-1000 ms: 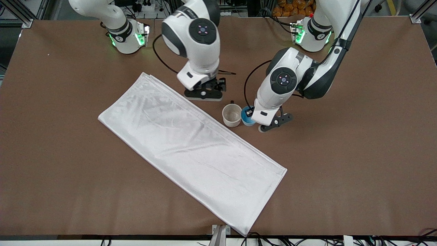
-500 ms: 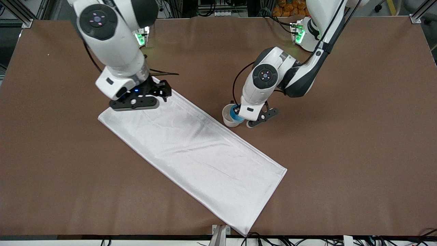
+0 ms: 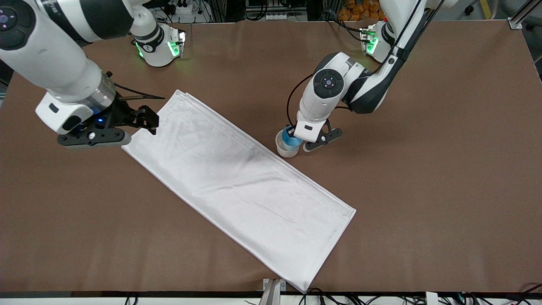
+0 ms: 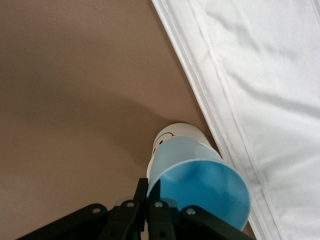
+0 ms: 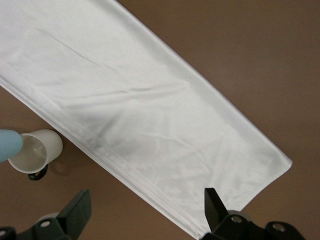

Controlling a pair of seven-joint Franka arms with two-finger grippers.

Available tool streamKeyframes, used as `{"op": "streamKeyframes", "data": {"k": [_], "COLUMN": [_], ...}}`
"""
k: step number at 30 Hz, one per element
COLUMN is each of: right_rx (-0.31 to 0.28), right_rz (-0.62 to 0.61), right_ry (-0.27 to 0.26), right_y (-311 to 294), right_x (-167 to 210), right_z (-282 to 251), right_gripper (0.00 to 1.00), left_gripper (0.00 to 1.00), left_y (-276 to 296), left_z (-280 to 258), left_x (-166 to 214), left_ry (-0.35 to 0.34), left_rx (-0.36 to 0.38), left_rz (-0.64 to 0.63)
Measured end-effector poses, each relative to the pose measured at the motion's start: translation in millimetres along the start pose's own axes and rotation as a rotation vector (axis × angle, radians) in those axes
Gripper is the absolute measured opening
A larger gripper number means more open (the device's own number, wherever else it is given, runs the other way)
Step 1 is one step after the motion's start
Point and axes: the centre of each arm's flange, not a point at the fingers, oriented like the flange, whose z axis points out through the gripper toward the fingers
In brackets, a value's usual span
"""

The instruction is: Place blue cup into white mug on table

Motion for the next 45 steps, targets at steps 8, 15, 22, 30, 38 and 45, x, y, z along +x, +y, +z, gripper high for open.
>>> {"op": "streamKeyframes", "data": {"k": [8, 15, 22, 30, 38, 45], "right_rx": [-0.004, -0.012, -0.024, -0.033, -0.035, -0.032], "right_rz": [0.044, 0.049, 0.058, 0.090, 0.119, 0.139], "right_ry": [0.021, 0.027, 0.021, 0.012, 0.012, 0.017], "right_y": [35, 41, 47, 67, 100, 118], "right_x": [-5, -7, -6, -4, -1, -3], "right_z": [-21, -26, -24, -21, -21, -22], "right_gripper": [1.00, 1.00, 1.00, 1.00, 1.00, 1.00], "left_gripper": [0.04, 0.04, 0.04, 0.04, 0.04, 0.04], "left_y": [1, -4, -4, -2, -4, -6], "left_z": [0, 8, 13, 13, 16, 23], "left_x": [1, -1, -9, -12, -12, -12], "left_ry": [0.006, -0.001, -0.010, -0.016, -0.015, -0.018], "left_rx": [-0.015, 0.000, 0.004, -0.013, -0.021, -0.015], "left_rz": [-0.002, -0.003, 0.005, 0.000, -0.003, -0.005]}}
